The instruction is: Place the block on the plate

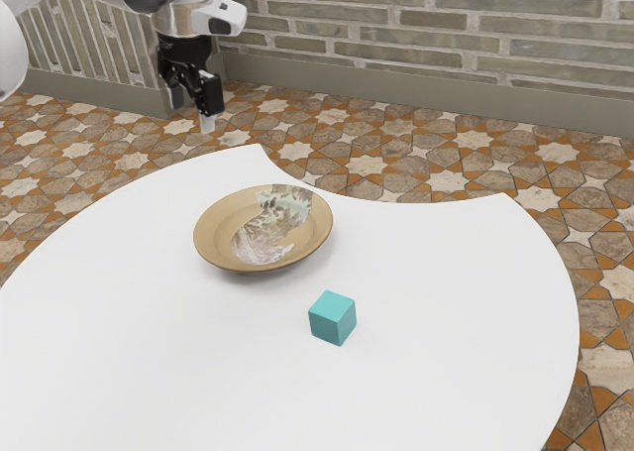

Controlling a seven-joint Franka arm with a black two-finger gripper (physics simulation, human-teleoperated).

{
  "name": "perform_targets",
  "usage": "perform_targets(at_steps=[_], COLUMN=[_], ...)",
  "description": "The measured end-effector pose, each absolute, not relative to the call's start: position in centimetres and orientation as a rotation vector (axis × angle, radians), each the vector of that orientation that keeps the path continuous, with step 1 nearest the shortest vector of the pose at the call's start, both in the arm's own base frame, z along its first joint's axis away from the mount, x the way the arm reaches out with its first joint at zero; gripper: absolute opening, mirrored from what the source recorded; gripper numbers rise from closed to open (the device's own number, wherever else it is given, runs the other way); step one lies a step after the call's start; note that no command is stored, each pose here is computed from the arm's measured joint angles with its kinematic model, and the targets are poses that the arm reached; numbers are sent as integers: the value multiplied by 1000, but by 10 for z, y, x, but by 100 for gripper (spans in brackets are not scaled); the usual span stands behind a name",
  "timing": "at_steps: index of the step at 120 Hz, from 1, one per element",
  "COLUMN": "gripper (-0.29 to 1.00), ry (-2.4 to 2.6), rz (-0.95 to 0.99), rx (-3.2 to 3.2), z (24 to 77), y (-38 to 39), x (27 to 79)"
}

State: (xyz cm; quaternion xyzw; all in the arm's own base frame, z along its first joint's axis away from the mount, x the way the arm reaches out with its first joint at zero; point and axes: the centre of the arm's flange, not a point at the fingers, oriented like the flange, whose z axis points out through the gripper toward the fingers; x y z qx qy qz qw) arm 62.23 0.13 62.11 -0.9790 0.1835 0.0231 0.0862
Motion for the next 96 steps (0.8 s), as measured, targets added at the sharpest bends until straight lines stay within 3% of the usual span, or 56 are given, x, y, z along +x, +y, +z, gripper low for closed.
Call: perform_targets(at_steps=[57,96], gripper=[70,70], ry=[807,958], rz=[191,277], rx=[-2912,-3076], z=[504,411], y=[-70,-132], x=[670,656])
